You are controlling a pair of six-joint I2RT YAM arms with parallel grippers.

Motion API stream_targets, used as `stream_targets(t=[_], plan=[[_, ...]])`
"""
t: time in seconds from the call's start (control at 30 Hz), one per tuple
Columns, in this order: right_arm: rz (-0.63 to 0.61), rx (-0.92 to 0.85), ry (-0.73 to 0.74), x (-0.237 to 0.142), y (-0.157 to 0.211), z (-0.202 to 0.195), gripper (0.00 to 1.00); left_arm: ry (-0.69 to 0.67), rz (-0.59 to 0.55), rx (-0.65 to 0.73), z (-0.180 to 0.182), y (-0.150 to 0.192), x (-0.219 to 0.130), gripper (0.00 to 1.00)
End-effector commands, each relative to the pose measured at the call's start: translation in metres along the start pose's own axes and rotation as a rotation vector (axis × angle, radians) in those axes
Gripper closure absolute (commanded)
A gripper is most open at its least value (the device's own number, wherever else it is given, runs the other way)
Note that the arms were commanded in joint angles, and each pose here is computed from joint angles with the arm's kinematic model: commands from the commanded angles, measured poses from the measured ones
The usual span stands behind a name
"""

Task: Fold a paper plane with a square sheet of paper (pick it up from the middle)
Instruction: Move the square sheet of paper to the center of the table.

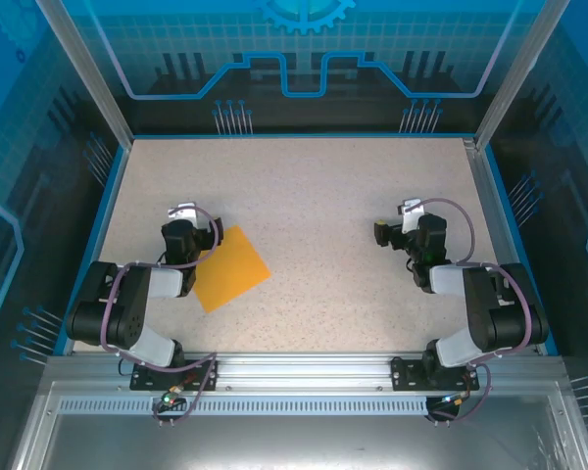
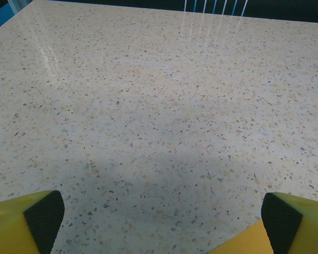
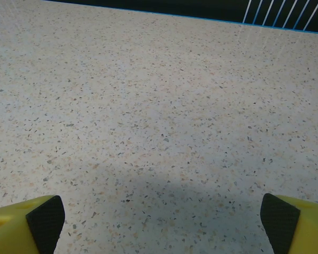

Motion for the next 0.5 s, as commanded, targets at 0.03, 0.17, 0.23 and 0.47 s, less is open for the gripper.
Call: stream_targets(t=[0.03,0.17,0.23,0.47], plan=[[-0.023,0.006,0.005,0.0021,-0.0086,-0.0076,0.01,0.018,-0.042,-0.001,-0.0018,-0.0129,0.0007,0.01],[-0.024,0.005,0.004,0.0022,-0.0089,-0.0075,0.01,0.017,-0.042,-0.001,-0.0017,-0.0129,0.0007,0.01],[-0.024,0.005,0.004,0.0022,-0.0089,-0.0073,0.01,0.016,-0.042,0.000,-0.0015,-0.0128,0.0007,0.01],[-0.024,0.006,0.004,0.0021,-0.0089,-0.0075,0.01,0.015,-0.043,-0.001,-0.0015,-0.0129,0.0006,0.01]])
Point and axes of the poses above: each hand's point on the last joint's axis, 136 mm out from that joint toward the fingers, its own x axis out along the fingers, its own z axis along the line the jaws close on, y = z × x, the point moved 4 cm from there along -x, back along the fingers, and after that the axes turned 2 degrees about -x, right-handed, at the moved point
